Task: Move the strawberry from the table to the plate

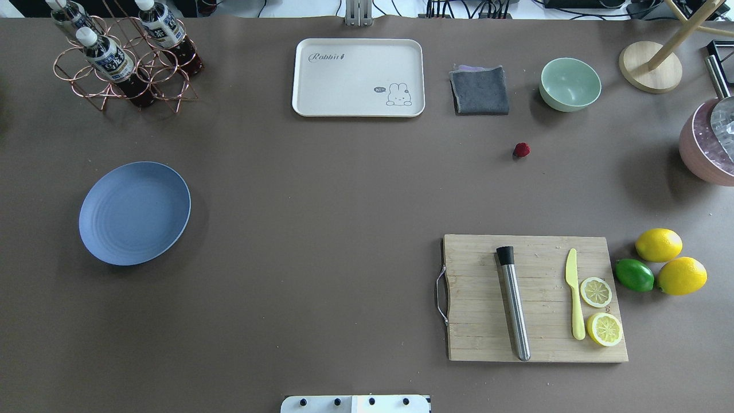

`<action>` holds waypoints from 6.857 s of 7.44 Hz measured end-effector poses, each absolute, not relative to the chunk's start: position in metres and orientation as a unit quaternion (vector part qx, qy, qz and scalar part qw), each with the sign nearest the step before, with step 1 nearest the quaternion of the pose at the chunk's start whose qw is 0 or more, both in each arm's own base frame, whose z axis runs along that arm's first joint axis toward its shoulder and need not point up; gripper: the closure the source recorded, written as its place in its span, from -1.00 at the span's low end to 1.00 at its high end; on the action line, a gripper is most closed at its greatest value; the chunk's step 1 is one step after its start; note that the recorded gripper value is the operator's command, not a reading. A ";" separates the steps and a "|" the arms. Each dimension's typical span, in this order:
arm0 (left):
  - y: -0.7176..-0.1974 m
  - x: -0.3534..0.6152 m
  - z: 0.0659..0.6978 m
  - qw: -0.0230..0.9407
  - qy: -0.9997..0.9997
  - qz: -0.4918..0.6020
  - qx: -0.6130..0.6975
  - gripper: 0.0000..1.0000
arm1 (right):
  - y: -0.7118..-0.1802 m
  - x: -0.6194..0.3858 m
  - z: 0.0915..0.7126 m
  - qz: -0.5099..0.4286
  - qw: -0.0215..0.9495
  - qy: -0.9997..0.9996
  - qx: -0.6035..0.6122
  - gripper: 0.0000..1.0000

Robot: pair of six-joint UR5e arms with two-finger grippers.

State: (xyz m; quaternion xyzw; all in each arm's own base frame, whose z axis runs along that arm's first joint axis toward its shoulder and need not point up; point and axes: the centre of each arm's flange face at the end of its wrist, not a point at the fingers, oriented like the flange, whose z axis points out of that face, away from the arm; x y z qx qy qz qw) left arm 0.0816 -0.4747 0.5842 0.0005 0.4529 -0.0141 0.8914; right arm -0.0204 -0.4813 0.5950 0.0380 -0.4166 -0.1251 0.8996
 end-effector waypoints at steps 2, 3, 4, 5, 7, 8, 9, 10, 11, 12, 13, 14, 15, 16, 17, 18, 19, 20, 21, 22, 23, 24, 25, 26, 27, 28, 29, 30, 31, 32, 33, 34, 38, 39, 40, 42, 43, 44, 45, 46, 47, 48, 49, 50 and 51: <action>-0.473 0.138 0.593 0.889 0.458 -0.012 0.025 -0.78 | -0.482 -0.042 0.573 -0.129 0.898 -0.420 0.038 -1.00; -0.479 0.163 0.595 0.881 0.473 -0.019 0.031 -0.75 | -0.484 -0.051 0.566 -0.134 0.897 -0.420 0.039 -1.00; -0.484 0.194 0.591 0.872 0.489 -0.021 0.029 -0.68 | -0.484 -0.058 0.562 -0.137 0.896 -0.421 0.038 -1.00; -0.488 0.223 0.585 0.867 0.498 -0.022 0.028 -0.62 | -0.485 -0.061 0.560 -0.139 0.896 -0.421 0.037 -0.99; -0.486 0.255 0.581 0.868 0.496 -0.014 0.033 -0.27 | -0.484 -0.064 0.559 -0.141 0.895 -0.421 0.036 -0.99; -0.483 0.260 0.582 0.868 0.494 -0.011 0.034 0.75 | -0.484 -0.064 0.559 -0.141 0.896 -0.421 0.035 -0.99; -0.481 0.261 0.583 0.869 0.493 -0.010 0.033 1.00 | -0.484 -0.064 0.560 -0.140 0.896 -0.421 0.035 -0.99; -0.479 0.260 0.584 0.869 0.494 -0.009 0.032 1.00 | -0.484 -0.064 0.560 -0.140 0.896 -0.421 0.034 -0.99; -0.479 0.259 0.582 0.868 0.495 -0.008 0.031 1.00 | -0.484 -0.064 0.560 -0.140 0.895 -0.421 0.034 -0.99; -0.479 0.257 0.581 0.866 0.499 -0.007 0.027 1.00 | -0.484 -0.064 0.559 -0.140 0.895 -0.421 0.035 -0.99; -0.479 0.252 0.579 0.862 0.506 -0.006 0.022 1.00 | -0.484 -0.065 0.559 -0.140 0.895 -0.421 0.035 -0.99; -0.481 0.246 0.575 0.859 0.512 -0.007 0.019 1.00 | -0.484 -0.065 0.559 -0.141 0.895 -0.422 0.035 -0.99; -0.482 0.242 0.569 0.856 0.516 -0.009 0.020 1.00 | -0.484 -0.065 0.558 -0.141 0.895 -0.422 0.035 -0.99; -0.483 0.240 0.560 0.853 0.521 -0.012 0.022 1.00 | -0.484 -0.066 0.556 -0.142 0.894 -0.422 0.037 -0.99; -0.485 0.241 0.546 0.847 0.530 -0.021 0.018 1.00 | -0.487 -0.069 0.551 -0.141 0.894 -0.423 0.038 -0.99; -0.486 0.244 0.527 0.840 0.541 -0.035 0.011 1.00 | -0.496 -0.081 0.536 -0.133 0.894 -0.425 0.037 -0.98; -0.487 0.251 0.503 0.831 0.553 -0.050 0.005 1.00 | -0.507 -0.106 0.511 -0.120 0.895 -0.429 0.031 -0.96; -0.487 0.265 0.474 0.822 0.565 -0.067 -0.002 1.00 | -0.518 -0.143 0.482 -0.112 0.895 -0.431 0.024 -0.95; -0.483 0.289 0.445 0.815 0.574 -0.082 -0.007 1.00 | -0.526 -0.180 0.456 -0.107 0.898 -0.427 0.020 -0.88; -0.476 0.320 0.420 0.810 0.579 -0.095 -0.011 1.00 | -0.534 -0.220 0.432 -0.103 0.902 -0.419 0.019 -0.88; -0.471 0.354 0.394 0.807 0.581 -0.108 -0.012 1.00 | -0.545 -0.257 0.416 -0.102 0.906 -0.410 0.020 -0.88; -0.467 0.388 0.363 0.807 0.577 -0.122 -0.013 1.00 | -0.560 -0.288 0.412 -0.103 0.906 -0.410 0.024 -0.81; -0.455 0.420 0.339 0.812 0.569 -0.129 -0.010 1.00 | -0.574 -0.316 0.419 -0.096 0.904 -0.415 0.030 -0.80; -0.438 0.448 0.324 0.816 0.562 -0.133 -0.008 1.00 | -0.584 -0.340 0.428 -0.085 0.903 -0.419 0.034 -0.80; -0.422 0.472 0.312 0.818 0.559 -0.140 -0.006 1.00 | -0.588 -0.354 0.435 -0.078 0.905 -0.416 0.040 -0.78; -0.409 0.492 0.301 0.819 0.555 -0.144 -0.004 1.00 | -0.591 -0.364 0.437 -0.076 0.908 -0.411 0.043 -0.73; -0.400 0.505 0.294 0.821 0.552 -0.147 -0.003 1.00 | -0.596 -0.373 0.439 -0.075 0.910 -0.405 0.045 -0.70; -0.391 0.517 0.288 0.822 0.550 -0.150 -0.003 1.00 | -0.602 -0.378 0.441 -0.072 0.914 -0.396 0.049 -0.64; -0.383 0.526 0.285 0.823 0.548 -0.151 -0.002 1.00 | -0.607 -0.381 0.444 -0.068 0.918 -0.387 0.054 -0.53; -0.377 0.532 0.284 0.824 0.546 -0.150 -0.001 1.00 | -0.611 -0.383 0.444 -0.066 0.920 -0.383 0.056 -0.40; -0.374 0.535 0.283 0.825 0.546 -0.149 -0.001 1.00 | -0.612 -0.384 0.445 -0.065 0.921 -0.381 0.056 -0.23; -0.372 0.537 0.283 0.825 0.545 -0.148 -0.002 1.00 | -0.612 -0.387 0.445 -0.066 0.921 -0.380 0.055 -0.02; -0.369 0.538 0.282 0.825 0.546 -0.147 -0.003 -0.65 | -0.608 -0.392 0.448 -0.070 0.921 -0.379 0.052 1.00; -0.370 0.536 0.280 0.825 0.546 -0.148 -0.003 -0.65 | -0.612 -0.390 0.440 -0.068 0.920 -0.382 0.055 1.00; -0.372 0.532 0.275 0.826 0.543 -0.150 -0.003 -0.65 | -0.619 -0.388 0.420 -0.061 0.917 -0.391 0.058 1.00; -0.381 0.511 0.265 0.830 0.535 -0.157 -0.003 -0.65 | -0.616 -0.414 0.358 -0.029 0.905 -0.421 0.049 1.00; -0.395 0.494 0.268 0.832 0.533 -0.157 -0.005 -0.65 | -0.594 -0.442 0.323 -0.012 0.897 -0.441 0.036 1.00; -0.411 0.474 0.277 0.836 0.528 -0.149 -0.002 -0.65 | -0.566 -0.468 0.287 0.003 0.889 -0.458 0.021 1.00; -0.430 0.450 0.292 0.843 0.522 -0.131 0.007 -0.65 | -0.527 -0.494 0.252 0.017 0.885 -0.466 0.008 1.00; -0.451 0.419 0.309 0.849 0.516 -0.113 0.014 -0.65 | -0.481 -0.523 0.227 0.022 0.886 -0.462 0.002 1.00; -0.470 0.386 0.325 0.852 0.514 -0.096 0.017 -0.65 | -0.436 -0.554 0.213 0.023 0.890 -0.456 -0.002 1.00; -0.484 0.358 0.337 0.854 0.513 -0.083 0.020 -0.65 | -0.401 -0.581 0.208 0.023 0.893 -0.449 -0.002 1.00; -0.492 0.340 0.344 0.854 0.514 -0.078 0.022 -0.65 | -0.383 -0.600 0.210 0.023 0.898 -0.440 0.003 1.00; -0.495 0.332 0.347 0.854 0.514 -0.076 0.022 -0.66 | -0.379 -0.613 0.214 0.024 0.900 -0.434 0.007 1.00; -0.495 0.328 0.348 0.854 0.515 -0.075 0.023 -0.66 | -0.382 -0.623 0.214 0.026 0.901 -0.434 0.010 -0.26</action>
